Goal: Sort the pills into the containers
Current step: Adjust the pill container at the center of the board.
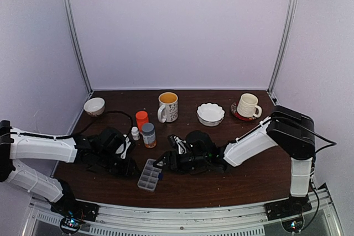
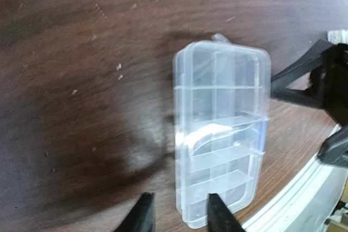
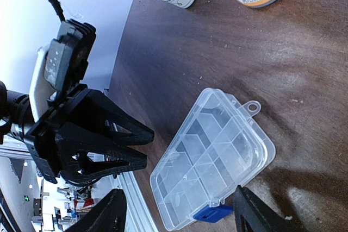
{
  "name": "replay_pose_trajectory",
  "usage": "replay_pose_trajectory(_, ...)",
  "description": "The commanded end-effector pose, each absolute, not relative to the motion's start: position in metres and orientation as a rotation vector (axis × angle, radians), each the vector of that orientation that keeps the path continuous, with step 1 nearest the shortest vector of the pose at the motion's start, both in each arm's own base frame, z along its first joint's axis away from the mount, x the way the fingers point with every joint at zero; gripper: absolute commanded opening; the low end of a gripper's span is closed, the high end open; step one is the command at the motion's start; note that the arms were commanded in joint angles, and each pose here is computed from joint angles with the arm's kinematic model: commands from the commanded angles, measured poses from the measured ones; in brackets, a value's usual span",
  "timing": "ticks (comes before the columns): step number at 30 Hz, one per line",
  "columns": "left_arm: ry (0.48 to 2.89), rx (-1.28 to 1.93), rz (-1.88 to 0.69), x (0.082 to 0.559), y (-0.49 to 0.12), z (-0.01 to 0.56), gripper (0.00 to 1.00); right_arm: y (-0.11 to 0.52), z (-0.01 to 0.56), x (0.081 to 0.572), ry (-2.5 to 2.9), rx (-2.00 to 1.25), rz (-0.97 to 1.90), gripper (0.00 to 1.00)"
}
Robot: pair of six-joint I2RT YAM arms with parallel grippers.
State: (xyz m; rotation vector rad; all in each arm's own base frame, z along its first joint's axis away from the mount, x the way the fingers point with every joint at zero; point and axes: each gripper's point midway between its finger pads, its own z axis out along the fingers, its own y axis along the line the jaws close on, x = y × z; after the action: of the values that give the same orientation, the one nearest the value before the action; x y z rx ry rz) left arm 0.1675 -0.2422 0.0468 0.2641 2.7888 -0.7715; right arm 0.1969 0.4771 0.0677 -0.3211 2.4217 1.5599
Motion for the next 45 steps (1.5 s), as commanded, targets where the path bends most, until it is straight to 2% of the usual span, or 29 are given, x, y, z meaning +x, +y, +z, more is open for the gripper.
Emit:
replay_pose_trajectory(1,2.794,0.198,-0.749,0.169,-0.234,0.036,0.31,0.473,0.054,0.204,2.452,-0.351,1.458,0.7)
replay_pose_trajectory(9,2.824,0.154,-0.738,0.167,-0.226,0.021,0.29,0.476,0.048,0.199,2.454,-0.328,1.521,0.71)
replay_pose_trajectory(17,2.866,0.153,-0.748,0.163,-0.225,0.004,0.11,0.483,0.046,0.191,2.461,-0.338,1.581,0.71)
replay_pose_trajectory(20,2.865,0.174,-0.794,0.163,-0.232,0.004,0.0,0.482,0.046,0.186,2.46,-0.334,1.611,0.71)
replay_pose_trajectory(29,2.873,0.236,-0.895,0.162,-0.251,0.002,0.0,0.484,0.056,0.172,2.438,-0.324,1.7,0.71)
replay_pose_trajectory(45,2.875,0.244,-0.902,0.163,-0.255,0.002,0.0,0.472,0.083,0.165,2.359,-0.272,1.82,0.67)
